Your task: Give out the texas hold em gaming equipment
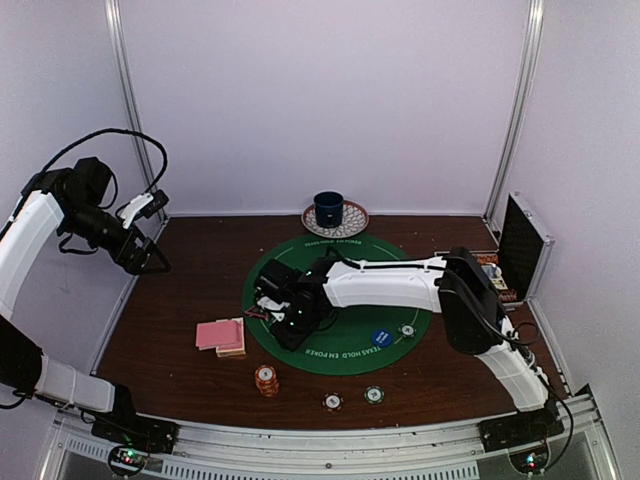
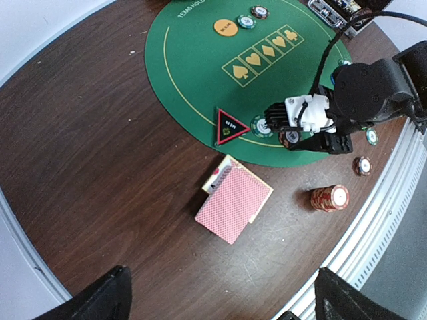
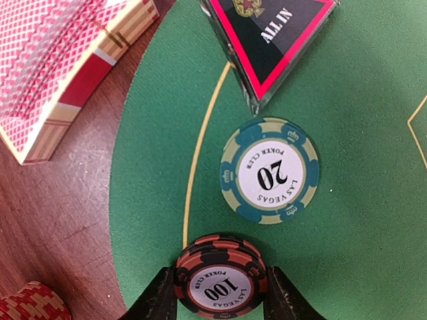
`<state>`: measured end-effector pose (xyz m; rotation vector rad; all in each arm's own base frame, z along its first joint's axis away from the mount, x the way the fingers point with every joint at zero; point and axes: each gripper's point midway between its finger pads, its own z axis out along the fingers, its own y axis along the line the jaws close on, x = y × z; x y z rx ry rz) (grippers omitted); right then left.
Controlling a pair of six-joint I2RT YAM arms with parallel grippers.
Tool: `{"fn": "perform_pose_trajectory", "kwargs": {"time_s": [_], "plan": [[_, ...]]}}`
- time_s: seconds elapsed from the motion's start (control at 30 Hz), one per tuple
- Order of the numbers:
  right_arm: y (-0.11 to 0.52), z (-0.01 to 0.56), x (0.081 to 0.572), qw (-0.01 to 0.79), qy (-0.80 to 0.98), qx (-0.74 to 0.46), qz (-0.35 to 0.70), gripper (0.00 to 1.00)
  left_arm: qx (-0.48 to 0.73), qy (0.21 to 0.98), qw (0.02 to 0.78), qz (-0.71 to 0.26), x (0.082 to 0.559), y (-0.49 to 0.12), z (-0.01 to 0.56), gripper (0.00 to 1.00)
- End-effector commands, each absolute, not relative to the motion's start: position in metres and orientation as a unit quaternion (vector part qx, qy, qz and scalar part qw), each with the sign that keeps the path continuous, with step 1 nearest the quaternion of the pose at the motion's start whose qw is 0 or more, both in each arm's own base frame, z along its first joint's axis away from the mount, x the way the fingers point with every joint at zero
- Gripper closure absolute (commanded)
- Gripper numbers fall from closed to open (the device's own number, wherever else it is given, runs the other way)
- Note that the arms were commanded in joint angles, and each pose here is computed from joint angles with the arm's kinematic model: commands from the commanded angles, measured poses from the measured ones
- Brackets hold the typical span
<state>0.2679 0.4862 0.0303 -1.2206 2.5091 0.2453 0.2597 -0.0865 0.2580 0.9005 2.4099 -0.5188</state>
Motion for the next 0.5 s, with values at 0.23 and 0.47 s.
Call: {"fn": "perform_pose_trajectory", "kwargs": {"time_s": [0.23,0.47], "plan": [[0.478,0.049,0.274,0.182,0.886,-0.418,0.086,0.28,0.341,0.881,0.268,-0.190,0.255,-0.088,0.264,0.02],[0.463,0.091,0.247,0.191,0.874,-0.433,0.107,0.28,0.341,0.880,0.273,-0.187,0.254,-0.088,0.267,0.02]]}}
